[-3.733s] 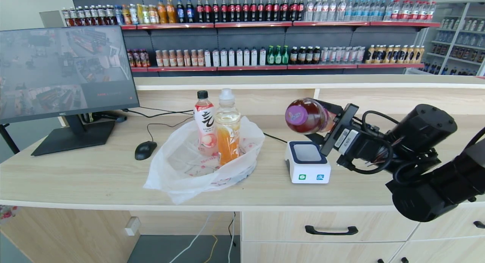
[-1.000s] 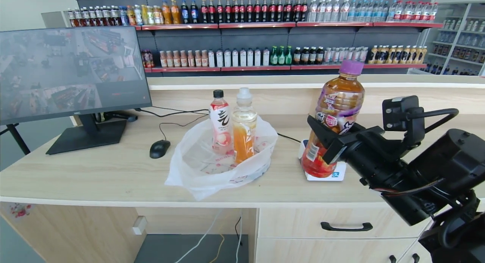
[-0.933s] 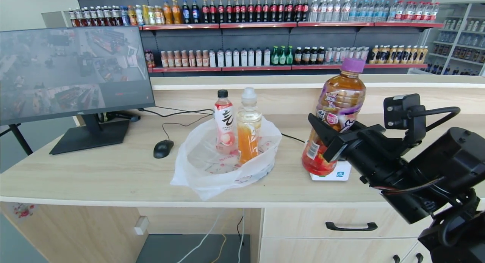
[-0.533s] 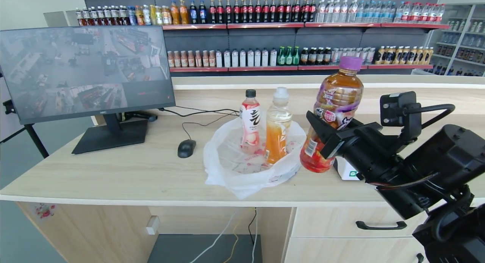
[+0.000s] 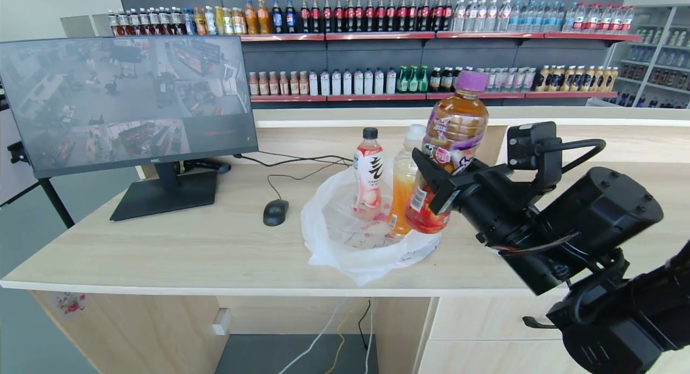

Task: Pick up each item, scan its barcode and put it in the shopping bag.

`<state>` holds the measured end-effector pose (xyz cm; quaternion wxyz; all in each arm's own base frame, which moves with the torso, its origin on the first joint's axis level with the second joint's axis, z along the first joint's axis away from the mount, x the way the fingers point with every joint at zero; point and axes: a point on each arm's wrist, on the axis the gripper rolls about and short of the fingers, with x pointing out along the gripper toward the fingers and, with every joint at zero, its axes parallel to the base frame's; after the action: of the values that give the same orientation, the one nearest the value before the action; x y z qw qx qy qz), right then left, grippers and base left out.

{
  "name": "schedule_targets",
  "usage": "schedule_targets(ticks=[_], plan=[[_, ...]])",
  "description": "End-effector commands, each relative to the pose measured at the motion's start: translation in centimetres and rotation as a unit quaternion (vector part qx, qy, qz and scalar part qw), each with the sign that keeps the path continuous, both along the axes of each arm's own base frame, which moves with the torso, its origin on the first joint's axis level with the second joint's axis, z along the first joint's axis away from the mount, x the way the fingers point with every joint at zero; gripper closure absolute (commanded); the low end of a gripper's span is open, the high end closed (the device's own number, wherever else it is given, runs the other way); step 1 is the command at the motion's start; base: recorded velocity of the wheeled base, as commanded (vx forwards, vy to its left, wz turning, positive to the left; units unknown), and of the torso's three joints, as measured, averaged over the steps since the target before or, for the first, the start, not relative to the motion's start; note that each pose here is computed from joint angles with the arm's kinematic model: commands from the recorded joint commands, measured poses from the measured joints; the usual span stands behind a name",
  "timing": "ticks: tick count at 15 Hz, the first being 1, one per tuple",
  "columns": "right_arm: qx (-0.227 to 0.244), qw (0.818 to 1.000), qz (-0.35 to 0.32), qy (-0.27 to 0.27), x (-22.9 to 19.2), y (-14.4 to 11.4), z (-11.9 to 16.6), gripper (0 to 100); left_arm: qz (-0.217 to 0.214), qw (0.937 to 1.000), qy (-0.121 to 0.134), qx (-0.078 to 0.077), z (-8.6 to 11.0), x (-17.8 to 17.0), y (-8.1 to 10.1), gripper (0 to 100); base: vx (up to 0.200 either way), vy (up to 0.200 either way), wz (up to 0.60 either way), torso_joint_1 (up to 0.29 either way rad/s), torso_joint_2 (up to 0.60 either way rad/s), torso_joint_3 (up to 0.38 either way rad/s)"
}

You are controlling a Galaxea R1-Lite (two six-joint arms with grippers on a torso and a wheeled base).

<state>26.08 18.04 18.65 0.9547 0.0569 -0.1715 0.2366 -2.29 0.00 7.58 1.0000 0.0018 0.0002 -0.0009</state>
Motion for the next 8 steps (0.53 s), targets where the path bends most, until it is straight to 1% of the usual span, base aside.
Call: schedule_targets(ticks=[1, 3, 4, 5, 8], plan=[[-0.011, 1.000, 0.019, 0.015, 0.7, 2.0, -1.6, 100, 0.000, 1.0000, 0.000, 0.000, 0.0, 0.0, 0.0, 0, 0.000, 0.000, 0.00, 0.000, 0.00, 0.000], [-0.015, 0.999, 0.022, 0.021, 1.3, 2.7, -2.3, 100, 0.000, 1.0000, 0.000, 0.000, 0.0, 0.0, 0.0, 0, 0.000, 0.000, 0.00, 0.000, 0.00, 0.000], [-0.015, 0.999, 0.031, 0.020, 1.7, 3.7, -2.7, 100, 0.000, 1.0000, 0.000, 0.000, 0.0, 0.0, 0.0, 0, 0.000, 0.000, 0.00, 0.000, 0.00, 0.000], [-0.015, 0.999, 0.035, 0.020, 1.9, 4.2, -2.9, 100, 0.000, 1.0000, 0.000, 0.000, 0.0, 0.0, 0.0, 0, 0.000, 0.000, 0.00, 0.000, 0.00, 0.000], [-0.014, 0.999, 0.038, 0.022, 2.8, 5.1, -3.7, 100, 0.000, 1.0000, 0.000, 0.000, 0.0, 0.0, 0.0, 0, 0.000, 0.000, 0.00, 0.000, 0.00, 0.000]])
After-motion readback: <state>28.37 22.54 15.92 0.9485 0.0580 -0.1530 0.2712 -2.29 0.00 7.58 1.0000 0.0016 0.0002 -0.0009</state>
